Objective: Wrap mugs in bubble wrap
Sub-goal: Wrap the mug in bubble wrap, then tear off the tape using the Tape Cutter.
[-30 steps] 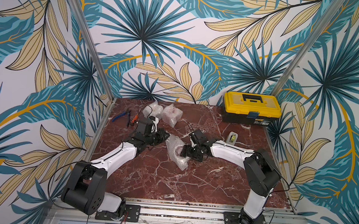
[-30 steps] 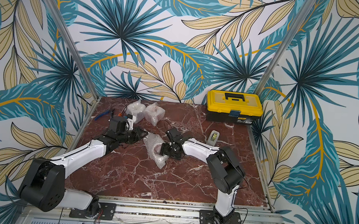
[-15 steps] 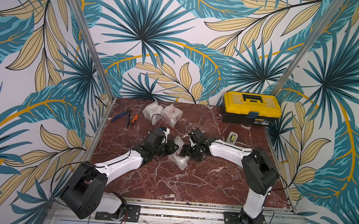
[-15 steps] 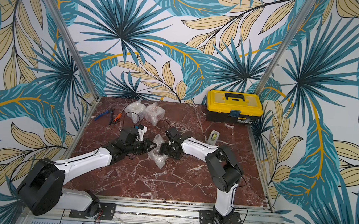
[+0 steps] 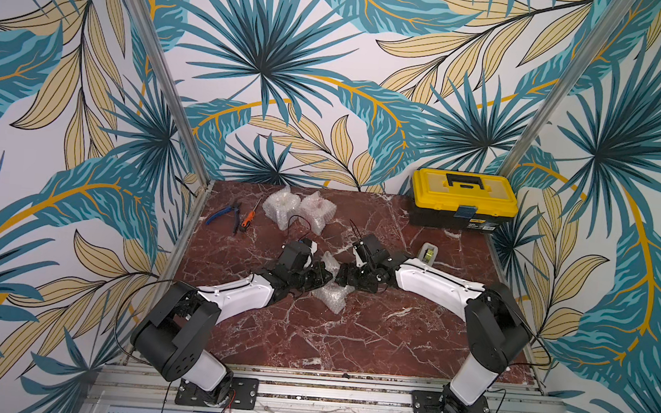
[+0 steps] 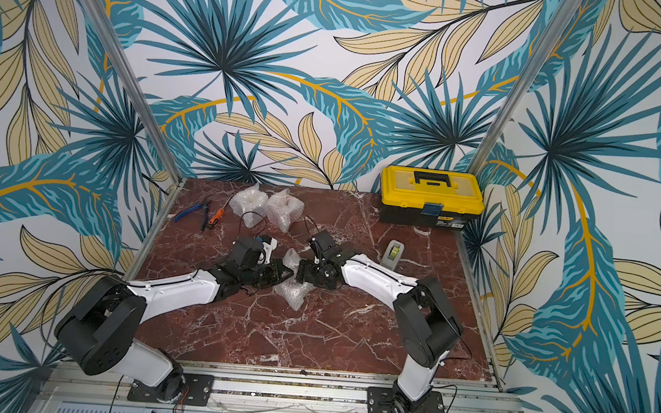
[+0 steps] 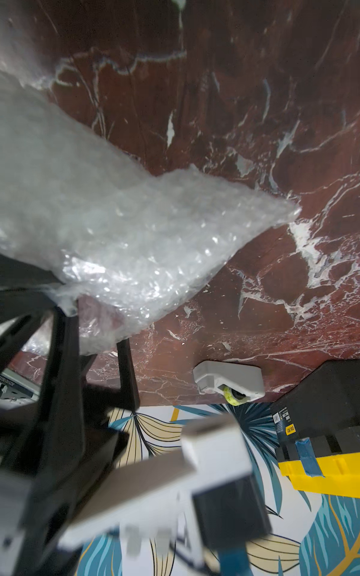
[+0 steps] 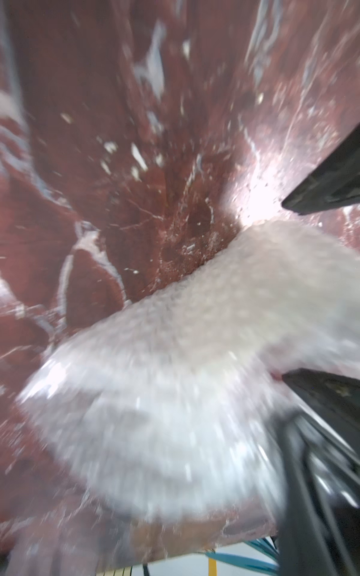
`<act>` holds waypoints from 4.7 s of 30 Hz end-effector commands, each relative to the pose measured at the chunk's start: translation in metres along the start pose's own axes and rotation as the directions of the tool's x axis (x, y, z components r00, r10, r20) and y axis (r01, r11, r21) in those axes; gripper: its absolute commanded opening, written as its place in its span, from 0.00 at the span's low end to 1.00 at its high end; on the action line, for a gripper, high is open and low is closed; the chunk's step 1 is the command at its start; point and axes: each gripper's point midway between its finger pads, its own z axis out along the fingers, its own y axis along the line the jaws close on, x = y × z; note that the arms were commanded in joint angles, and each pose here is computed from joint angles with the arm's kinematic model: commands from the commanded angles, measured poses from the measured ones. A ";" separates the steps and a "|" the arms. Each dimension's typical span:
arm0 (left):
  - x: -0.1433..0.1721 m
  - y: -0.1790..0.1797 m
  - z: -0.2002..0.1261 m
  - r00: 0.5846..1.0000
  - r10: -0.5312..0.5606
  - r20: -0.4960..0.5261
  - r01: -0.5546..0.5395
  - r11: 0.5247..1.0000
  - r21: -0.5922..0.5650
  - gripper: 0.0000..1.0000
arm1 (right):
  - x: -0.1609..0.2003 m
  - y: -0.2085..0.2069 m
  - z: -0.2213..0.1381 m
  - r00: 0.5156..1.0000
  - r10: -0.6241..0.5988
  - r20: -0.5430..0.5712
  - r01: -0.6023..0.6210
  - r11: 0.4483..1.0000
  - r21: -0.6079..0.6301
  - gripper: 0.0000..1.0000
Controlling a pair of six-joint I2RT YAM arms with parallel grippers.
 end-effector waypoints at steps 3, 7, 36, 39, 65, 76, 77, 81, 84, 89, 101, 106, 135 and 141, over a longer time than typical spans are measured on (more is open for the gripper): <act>0.010 0.013 0.004 1.000 0.002 -0.019 -0.003 0.999 -0.033 0.20 | -0.010 -0.006 -0.018 0.998 -0.026 0.061 0.025 1.000 0.015 0.80; 0.011 0.013 0.005 1.000 0.007 -0.022 -0.007 0.999 -0.033 0.33 | -0.017 0.006 -0.015 0.998 -0.031 0.048 0.032 0.999 -0.029 0.82; 0.008 -0.005 0.004 0.998 0.059 -0.022 -0.058 0.998 0.028 0.26 | 0.012 -0.006 0.048 0.960 -0.036 -0.278 0.020 0.998 -0.061 0.76; 0.004 -0.015 -0.001 0.997 0.079 -0.012 -0.079 0.995 0.056 0.28 | 0.018 -0.012 0.052 0.954 -0.028 -0.299 0.017 0.999 -0.037 0.75; -0.037 -0.005 -0.071 0.970 0.127 0.207 -0.108 0.989 -0.102 0.62 | 0.026 -0.018 0.056 0.949 -0.020 -0.315 0.010 0.999 -0.033 0.72; -0.028 0.034 -0.040 0.988 0.143 0.063 -0.121 0.954 -0.275 0.71 | 0.023 -0.016 0.054 0.951 -0.019 -0.309 0.008 0.999 -0.036 0.72; -0.026 0.037 -0.038 0.989 0.138 0.057 -0.117 0.953 -0.280 0.71 | 0.023 -0.015 0.054 0.951 -0.020 -0.308 0.009 0.999 -0.036 0.72; -0.019 0.045 -0.028 0.991 0.131 0.028 -0.117 0.946 -0.303 0.72 | 0.024 -0.016 0.054 0.950 -0.020 -0.311 0.009 0.999 -0.035 0.72; -0.012 0.054 -0.021 0.993 0.116 0.009 -0.106 0.938 -0.330 0.72 | 0.022 -0.015 0.052 0.952 -0.023 -0.306 0.012 0.999 -0.038 0.72; 0.002 0.069 -0.011 0.995 0.090 -0.031 -0.095 0.927 -0.364 0.72 | 0.010 -0.001 0.033 0.969 -0.050 -0.243 0.029 0.996 -0.089 0.74; 0.012 0.072 -0.001 0.995 0.085 -0.058 -0.101 0.919 -0.382 0.71 | 0.017 0.015 0.004 0.976 -0.079 -0.205 0.037 0.979 -0.202 0.80; 0.014 0.074 0.000 0.995 0.080 -0.061 -0.098 0.917 -0.387 0.71 | 0.030 -0.002 0.021 0.964 -0.065 -0.257 0.030 0.990 -0.139 0.80; 0.032 0.092 0.014 0.989 0.080 -0.125 -0.123 0.913 -0.389 0.66 | -0.069 -0.126 -0.099 0.868 0.201 0.454 -0.183 0.980 -0.084 0.88; 0.032 0.083 0.020 0.974 0.150 -0.172 -0.202 0.917 -0.345 0.66 | -0.081 -0.204 -0.112 0.809 0.462 0.363 -0.401 0.886 -0.233 0.73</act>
